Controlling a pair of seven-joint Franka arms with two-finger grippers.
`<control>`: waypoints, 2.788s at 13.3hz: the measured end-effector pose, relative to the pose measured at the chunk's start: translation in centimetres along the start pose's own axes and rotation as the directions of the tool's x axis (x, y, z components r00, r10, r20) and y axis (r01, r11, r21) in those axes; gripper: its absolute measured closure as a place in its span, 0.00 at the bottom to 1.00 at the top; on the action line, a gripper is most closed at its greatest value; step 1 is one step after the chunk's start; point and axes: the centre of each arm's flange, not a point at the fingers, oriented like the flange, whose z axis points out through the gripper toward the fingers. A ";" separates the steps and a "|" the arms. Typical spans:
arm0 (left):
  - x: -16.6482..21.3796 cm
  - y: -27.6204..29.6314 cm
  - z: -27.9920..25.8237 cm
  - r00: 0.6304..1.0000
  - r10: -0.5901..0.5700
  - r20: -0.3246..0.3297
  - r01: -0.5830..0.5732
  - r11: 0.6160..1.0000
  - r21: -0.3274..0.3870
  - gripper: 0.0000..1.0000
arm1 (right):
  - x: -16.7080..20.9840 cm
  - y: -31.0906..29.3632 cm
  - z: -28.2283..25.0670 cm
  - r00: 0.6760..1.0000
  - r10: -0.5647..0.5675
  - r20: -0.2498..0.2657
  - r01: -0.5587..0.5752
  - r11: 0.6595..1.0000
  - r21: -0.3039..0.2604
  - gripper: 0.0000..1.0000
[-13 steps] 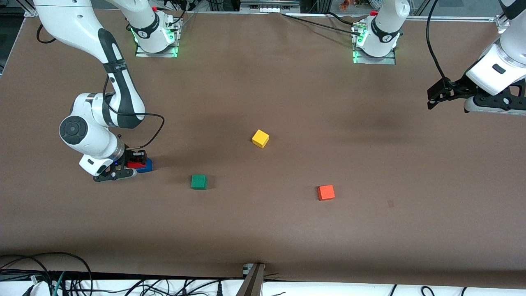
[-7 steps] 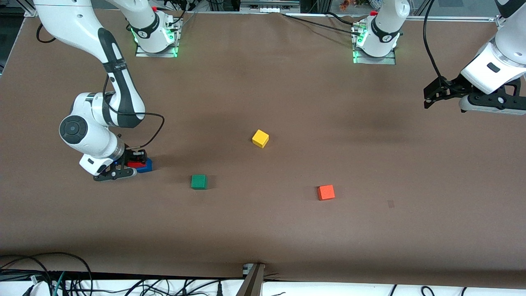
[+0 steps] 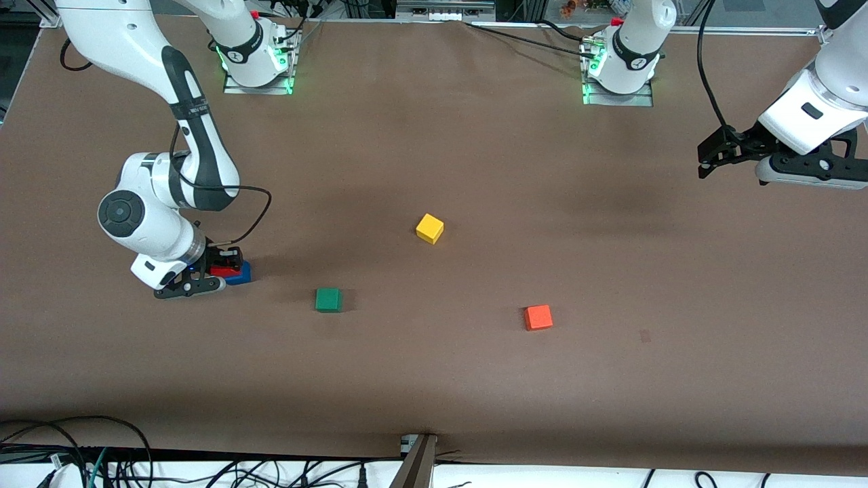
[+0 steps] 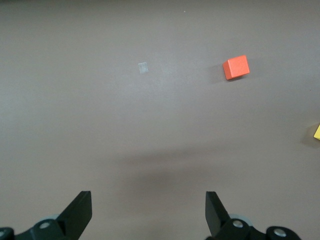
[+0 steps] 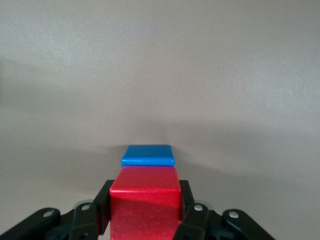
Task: Pass red block to right arm, stack on blue
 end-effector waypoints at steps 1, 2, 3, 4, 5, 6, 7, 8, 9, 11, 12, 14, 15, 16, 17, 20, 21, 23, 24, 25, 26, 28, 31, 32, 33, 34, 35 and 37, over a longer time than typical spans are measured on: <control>0.0 0.0 0.0 1.000 0.000 0.000 0.000 1.000 0.000 0.00 | 0.0 0.0 0.0 1.000 0.000 0.000 0.000 1.000 0.000 0.44; 0.0 0.0 0.0 1.000 0.000 0.000 0.000 1.000 0.000 0.00 | 0.0 0.0 0.0 1.000 0.000 -0.001 0.000 1.000 0.000 0.44; 0.0 0.0 0.0 1.000 0.000 0.001 0.000 1.000 0.000 0.00 | 0.0 0.0 0.0 1.000 0.000 -0.002 0.000 1.000 0.000 0.44; 0.0 0.0 0.0 1.000 0.000 0.001 0.000 1.000 0.000 0.00 | 0.0 0.0 0.0 1.000 0.000 -0.004 0.000 1.000 -0.001 0.44; 0.0 0.1 0.0 1.000 0.002 0.001 -0.002 1.000 0.000 0.00 | 0.0 0.0 0.0 1.000 0.000 -0.005 0.000 1.000 -0.001 0.44; 0.0 0.2 0.0 1.000 0.004 0.002 -0.004 1.000 0.000 0.00 | 0.0 0.0 0.0 1.000 0.000 -0.005 0.000 1.000 -0.001 0.44; 0.0 0.4 0.0 1.000 0.007 0.003 -0.007 1.000 0.000 0.00 | 0.0 0.0 0.0 1.000 0.000 -0.006 0.000 1.000 -0.001 0.44; 0.0 0.5 0.0 1.000 0.009 0.003 -0.009 1.000 0.000 0.00 | 0.0 0.0 0.0 1.000 0.000 -0.006 0.000 1.000 -0.001 0.44; 0.0 0.6 0.1 1.000 0.011 0.003 -0.011 1.000 0.000 0.00 | 0.0 0.0 0.0 1.000 0.000 -0.006 0.000 1.000 -0.001 0.44; 0.0 0.6 0.1 1.000 0.011 0.003 -0.011 1.000 0.000 0.00 | 0.0 0.0 0.0 1.000 0.000 -0.006 0.000 1.000 -0.001 0.44; 0.0 0.6 0.1 1.000 0.011 0.004 -0.011 1.000 0.000 0.00 | 0.0 0.0 0.0 1.000 0.000 -0.006 0.000 1.000 -0.001 0.44; 0.0 0.6 0.1 1.000 0.011 0.004 -0.011 1.000 0.000 0.00 | 0.0 0.0 0.0 1.000 0.000 -0.006 0.000 1.000 -0.001 0.44; 0.0 0.6 0.1 1.000 0.011 0.004 -0.011 1.000 0.000 0.00 | 0.0 0.0 0.1 1.000 0.000 -0.004 0.000 1.000 -0.001 0.38; 0.0 0.6 0.1 1.000 0.011 0.004 -0.011 1.000 0.000 0.00 | 0.0 0.0 0.3 1.000 0.001 -0.001 -0.001 1.000 -0.002 0.30; 0.0 0.6 0.1 1.000 0.011 0.004 -0.011 1.000 0.000 0.00 | 0.0 0.0 0.4 1.000 0.001 -0.001 -0.001 1.000 -0.002 0.19; 0.0 0.6 0.1 1.000 0.011 0.004 -0.011 1.000 0.000 0.00 | 0.2 0.0 0.1 1.000 0.000 -0.013 0.000 1.000 -0.004 0.00; 0.0 0.6 0.1 1.000 0.011 0.004 -0.011 1.000 0.000 0.00 | 0.3 0.0 -0.1 1.000 -0.001 -0.020 0.001 1.000 -0.004 0.00; 0.0 0.6 0.1 1.000 0.011 0.005 -0.011 1.000 0.000 0.00 | 0.7 0.1 -0.8 0.999 -0.001 -0.033 0.001 1.000 -0.005 0.00; 0.0 0.6 0.1 1.000 0.011 0.005 -0.011 1.000 0.000 0.00 | 0.9 0.1 -1.1 0.999 0.000 -0.034 0.000 1.000 -0.004 0.00; 0.0 0.6 0.1 1.000 0.011 0.005 -0.011 1.000 0.000 0.00 | 1.1 0.2 -1.6 1.000 0.000 -0.026 0.000 1.000 -0.002 0.00; 0.0 0.6 0.1 1.000 0.011 0.005 -0.011 1.000 0.000 0.00 | 1.4 0.2 -2.3 1.000 0.000 -0.008 0.000 1.000 0.002 0.00; 0.0 0.6 0.1 1.000 0.011 0.006 -0.011 1.000 0.000 0.00 | 2.2 0.5 -4.6 0.999 0.003 0.040 -0.003 1.000 0.011 0.00; 0.0 0.6 0.1 1.000 0.011 0.006 -0.011 1.000 0.000 0.00 | 3.0 1.5 -9.4 0.994 0.013 0.106 -0.016 1.000 0.022 0.00; 0.0 0.6 0.1 1.000 0.011 0.005 -0.011 1.000 0.000 0.00 | 3.1 1.9 -11.5 0.992 0.016 0.127 -0.020 0.999 0.027 0.00; 0.0 0.6 0.1 1.000 0.011 0.006 -0.011 1.000 0.000 0.00 | 3.1 2.0 -13.7 0.989 0.016 0.146 -0.021 0.999 0.032 0.00; 0.0 0.6 0.1 1.000 0.011 0.006 -0.011 1.000 0.000 0.00 | 3.1 2.0 -16.1 0.986 0.014 0.165 -0.020 0.999 0.038 0.00; 0.0 0.6 0.1 1.000 0.011 0.006 -0.011 1.000 0.000 0.00 | 2.9 2.0 -18.4 0.984 0.011 0.180 -0.019 0.999 0.043 0.00; 0.0 0.6 0.1 1.000 0.011 0.006 -0.011 1.000 0.000 0.00 | 2.3 2.0 -22.4 0.978 0.008 0.210 -0.019 0.999 0.051 0.00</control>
